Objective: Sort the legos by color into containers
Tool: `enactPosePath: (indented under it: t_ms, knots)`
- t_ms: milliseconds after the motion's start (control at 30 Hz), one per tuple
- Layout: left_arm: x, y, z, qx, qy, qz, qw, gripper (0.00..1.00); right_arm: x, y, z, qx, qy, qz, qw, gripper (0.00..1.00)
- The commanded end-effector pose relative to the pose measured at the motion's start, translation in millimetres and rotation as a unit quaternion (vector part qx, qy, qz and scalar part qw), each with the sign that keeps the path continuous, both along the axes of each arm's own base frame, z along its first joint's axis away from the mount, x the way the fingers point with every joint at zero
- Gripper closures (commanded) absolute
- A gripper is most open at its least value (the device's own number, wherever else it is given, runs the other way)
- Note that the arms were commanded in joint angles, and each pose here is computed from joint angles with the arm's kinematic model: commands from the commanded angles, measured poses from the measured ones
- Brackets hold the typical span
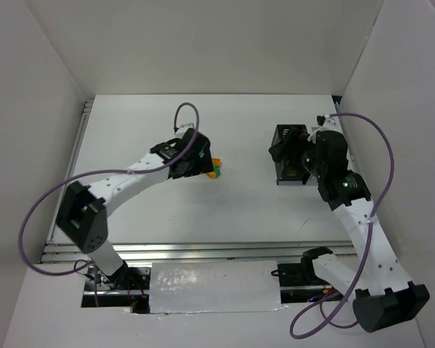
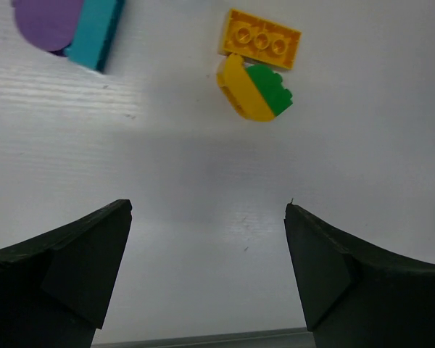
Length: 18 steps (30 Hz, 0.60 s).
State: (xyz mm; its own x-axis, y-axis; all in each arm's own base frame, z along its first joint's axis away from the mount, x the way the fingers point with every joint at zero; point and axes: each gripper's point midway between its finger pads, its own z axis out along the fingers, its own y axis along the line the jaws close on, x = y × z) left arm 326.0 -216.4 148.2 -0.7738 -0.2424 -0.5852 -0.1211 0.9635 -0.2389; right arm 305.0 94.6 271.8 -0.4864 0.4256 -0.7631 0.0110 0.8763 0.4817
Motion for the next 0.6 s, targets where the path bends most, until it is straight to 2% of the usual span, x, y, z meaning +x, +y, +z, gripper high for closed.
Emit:
enactPosePath:
  t_ms: [0,33,67,133,167,200,367,567]
  knots:
    - [30.8,-19.5,-6.9,-0.001,-0.014,0.080,0.997,0.00,-23.4,15.9,2.7,0.021,-0.008,0.045,0.999,0.00]
    - [42.5,-26.0,0.4,-0.010,-0.027,0.102,0.994,0.00,-29.5,19.0,6.2,0.024,-0.015,0.058,0.998,0.00]
    - [46.6,-28.2,-22.9,0.010,-0.005,0.112,0.994,0.00,-33.1,19.9,4.4,0.023,-0.012,0.062,0.998,0.00]
    - [64.0,-41.5,-21.7,0.001,-0.009,0.131,0.991,0.00,-36.5,20.7,1.5,0.013,-0.005,0.070,0.997,0.00]
    - [64.8,-43.6,-47.1,0.026,0.017,0.133,0.991,0.01,-38.2,19.2,-1.5,0.008,0.001,0.069,0.998,0.00]
    - [74.5,-52.8,-43.1,0.016,0.014,0.135,0.991,0.01,-38.7,19.3,-2.3,0.006,0.002,0.070,0.998,0.00]
    - [79.6,-66.3,-80.1,0.030,0.037,0.141,0.989,0.04,-44.4,30.1,4.5,0.018,-0.013,0.099,0.995,0.00]
    - [83.7,-72.4,-106.1,0.043,0.054,0.136,0.988,0.16,-47.7,37.7,7.6,0.022,-0.020,0.119,0.992,0.00]
